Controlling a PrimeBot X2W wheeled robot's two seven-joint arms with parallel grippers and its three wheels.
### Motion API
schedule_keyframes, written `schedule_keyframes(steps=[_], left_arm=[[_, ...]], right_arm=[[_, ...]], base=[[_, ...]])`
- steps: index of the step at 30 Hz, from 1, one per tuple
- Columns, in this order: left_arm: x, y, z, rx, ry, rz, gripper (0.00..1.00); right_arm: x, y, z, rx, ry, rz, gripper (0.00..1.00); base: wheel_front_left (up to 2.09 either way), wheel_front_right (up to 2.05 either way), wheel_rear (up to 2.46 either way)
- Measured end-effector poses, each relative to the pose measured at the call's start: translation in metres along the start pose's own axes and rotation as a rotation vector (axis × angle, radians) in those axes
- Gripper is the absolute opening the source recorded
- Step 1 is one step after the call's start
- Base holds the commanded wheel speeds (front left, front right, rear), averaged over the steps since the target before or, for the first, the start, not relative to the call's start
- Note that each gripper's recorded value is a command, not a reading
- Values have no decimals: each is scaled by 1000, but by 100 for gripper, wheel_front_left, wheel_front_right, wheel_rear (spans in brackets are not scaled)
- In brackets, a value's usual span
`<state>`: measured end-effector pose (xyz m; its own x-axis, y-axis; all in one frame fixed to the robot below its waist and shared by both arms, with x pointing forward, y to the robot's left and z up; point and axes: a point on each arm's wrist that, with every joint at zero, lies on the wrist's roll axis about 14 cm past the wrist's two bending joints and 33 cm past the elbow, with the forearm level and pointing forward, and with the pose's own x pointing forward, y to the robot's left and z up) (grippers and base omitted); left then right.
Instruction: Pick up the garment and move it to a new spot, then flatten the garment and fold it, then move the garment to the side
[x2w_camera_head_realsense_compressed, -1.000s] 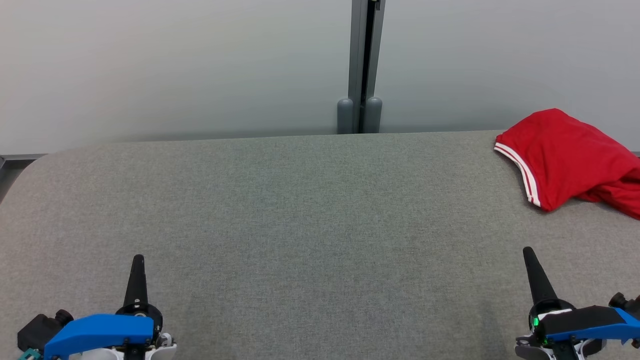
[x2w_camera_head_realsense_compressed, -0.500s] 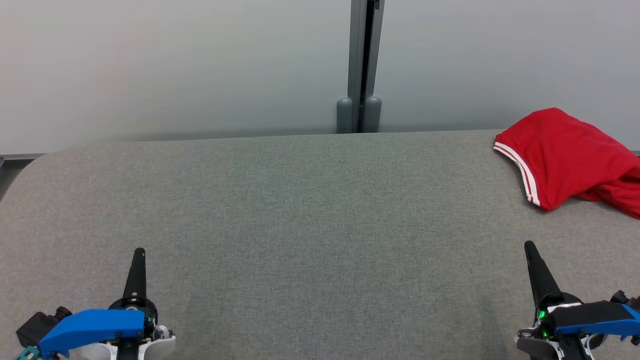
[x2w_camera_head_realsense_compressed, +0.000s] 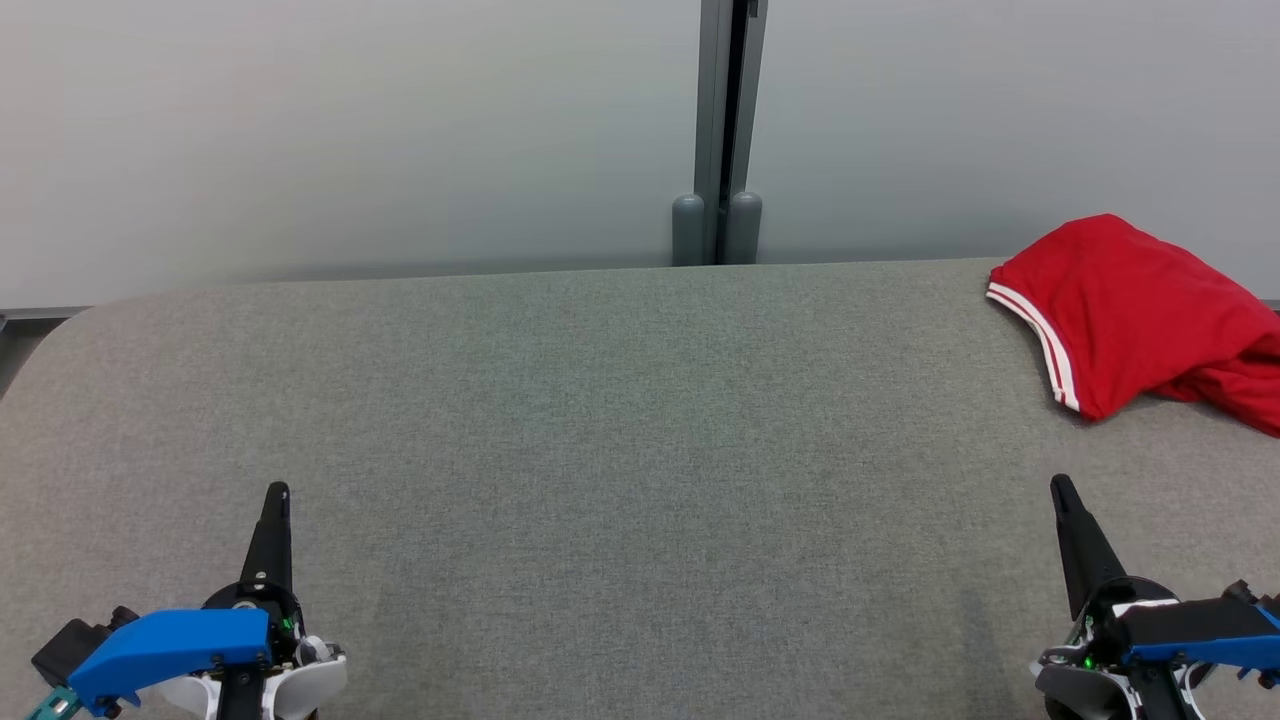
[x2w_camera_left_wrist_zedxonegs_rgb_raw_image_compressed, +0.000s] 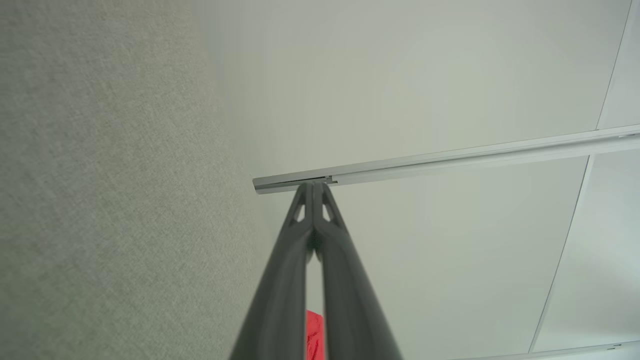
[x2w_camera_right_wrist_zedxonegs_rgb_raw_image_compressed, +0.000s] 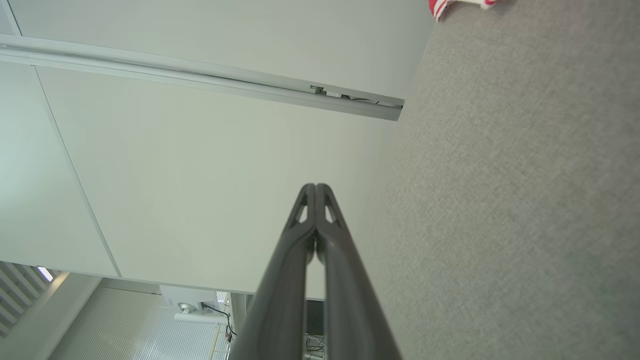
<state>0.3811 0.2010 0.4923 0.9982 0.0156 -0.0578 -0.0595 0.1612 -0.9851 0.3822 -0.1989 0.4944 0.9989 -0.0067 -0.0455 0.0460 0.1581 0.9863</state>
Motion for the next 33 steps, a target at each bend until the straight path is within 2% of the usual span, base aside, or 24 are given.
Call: schedule_keyframes(steps=[23, 33], left_arm=[[6, -11, 1, -165, 12, -42, 0], [6, -11, 1, -166, 12, -43, 0]], right_arm=[[4, 8, 3, 158, 4, 33, 0], [4, 9, 3, 161, 4, 34, 0]], base=[[0, 0, 0], [0, 0, 0]])
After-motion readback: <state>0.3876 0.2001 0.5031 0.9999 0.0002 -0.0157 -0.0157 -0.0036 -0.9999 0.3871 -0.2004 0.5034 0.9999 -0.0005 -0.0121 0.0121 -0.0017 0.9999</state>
